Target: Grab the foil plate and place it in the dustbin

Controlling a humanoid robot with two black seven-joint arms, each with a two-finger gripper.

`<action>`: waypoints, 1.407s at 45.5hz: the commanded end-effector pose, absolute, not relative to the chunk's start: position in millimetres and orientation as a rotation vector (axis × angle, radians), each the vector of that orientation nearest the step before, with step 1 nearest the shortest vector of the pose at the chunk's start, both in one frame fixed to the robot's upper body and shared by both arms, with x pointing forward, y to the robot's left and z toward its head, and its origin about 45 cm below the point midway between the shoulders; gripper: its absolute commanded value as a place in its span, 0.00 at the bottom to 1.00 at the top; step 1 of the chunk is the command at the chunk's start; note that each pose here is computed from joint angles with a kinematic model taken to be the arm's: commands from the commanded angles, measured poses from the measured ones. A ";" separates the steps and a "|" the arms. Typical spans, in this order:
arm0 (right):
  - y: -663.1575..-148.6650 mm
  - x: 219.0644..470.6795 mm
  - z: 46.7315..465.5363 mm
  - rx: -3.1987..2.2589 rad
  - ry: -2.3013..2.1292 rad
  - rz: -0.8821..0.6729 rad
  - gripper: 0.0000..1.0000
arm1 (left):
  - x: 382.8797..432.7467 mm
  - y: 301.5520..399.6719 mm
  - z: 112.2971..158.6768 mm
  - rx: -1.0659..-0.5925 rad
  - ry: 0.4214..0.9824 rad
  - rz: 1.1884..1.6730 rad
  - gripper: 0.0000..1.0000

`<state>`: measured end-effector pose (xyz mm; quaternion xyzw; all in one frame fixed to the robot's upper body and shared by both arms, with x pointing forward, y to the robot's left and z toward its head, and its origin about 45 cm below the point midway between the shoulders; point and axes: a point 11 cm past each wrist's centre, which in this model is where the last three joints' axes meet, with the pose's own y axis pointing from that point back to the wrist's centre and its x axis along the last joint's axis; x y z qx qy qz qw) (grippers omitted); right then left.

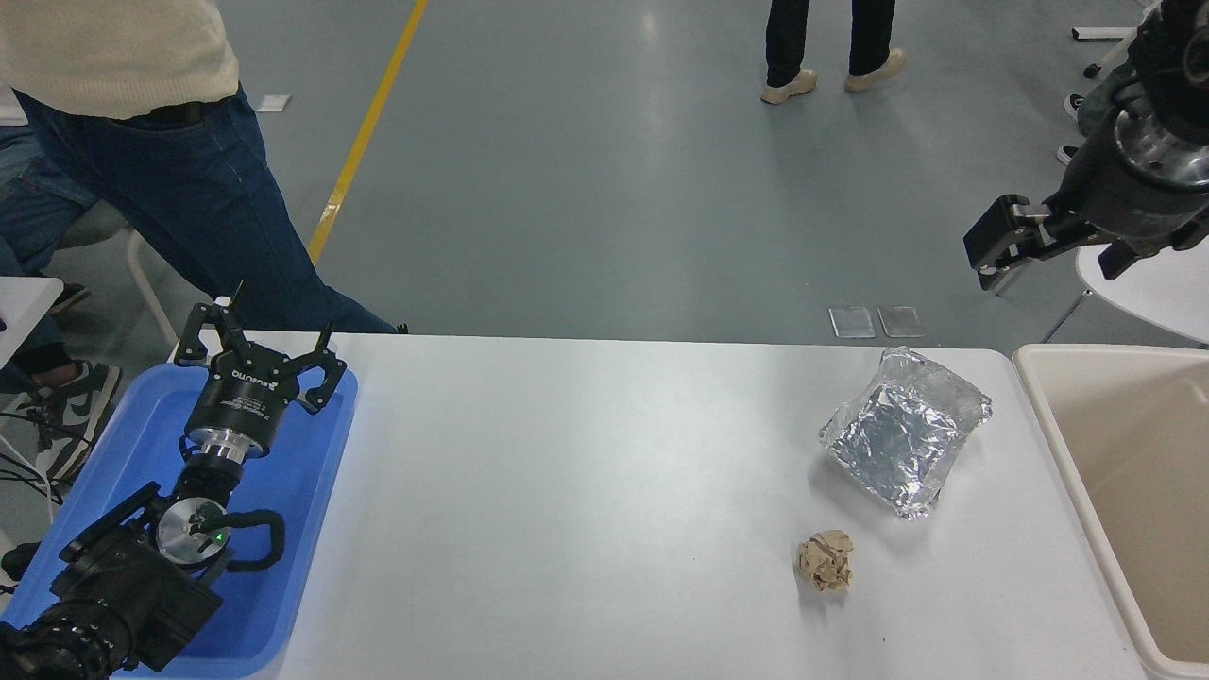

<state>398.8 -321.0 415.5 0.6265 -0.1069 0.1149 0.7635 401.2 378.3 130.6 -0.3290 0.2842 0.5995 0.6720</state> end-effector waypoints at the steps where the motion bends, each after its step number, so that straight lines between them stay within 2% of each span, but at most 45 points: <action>1: -316.8 400.2 422.6 1.363 -0.240 0.269 1.00 | 401.2 379.0 130.9 -0.741 0.638 1.351 1.00; 14: -316.5 400.7 430.4 1.367 -0.257 0.283 1.00 | 400.7 379.2 130.3 -0.741 0.639 1.352 1.00; 29: -320.3 399.1 419.5 1.371 -0.243 0.256 1.00 | 400.7 379.4 130.4 -0.742 0.639 1.353 1.00; 48: -322.3 395.3 376.0 1.476 -0.232 0.142 1.00 | 400.7 379.2 130.3 -0.741 0.639 1.352 1.00; 64: -330.5 372.7 296.7 1.566 -0.189 -0.069 1.00 | 400.7 379.2 130.3 -0.741 0.639 1.352 1.00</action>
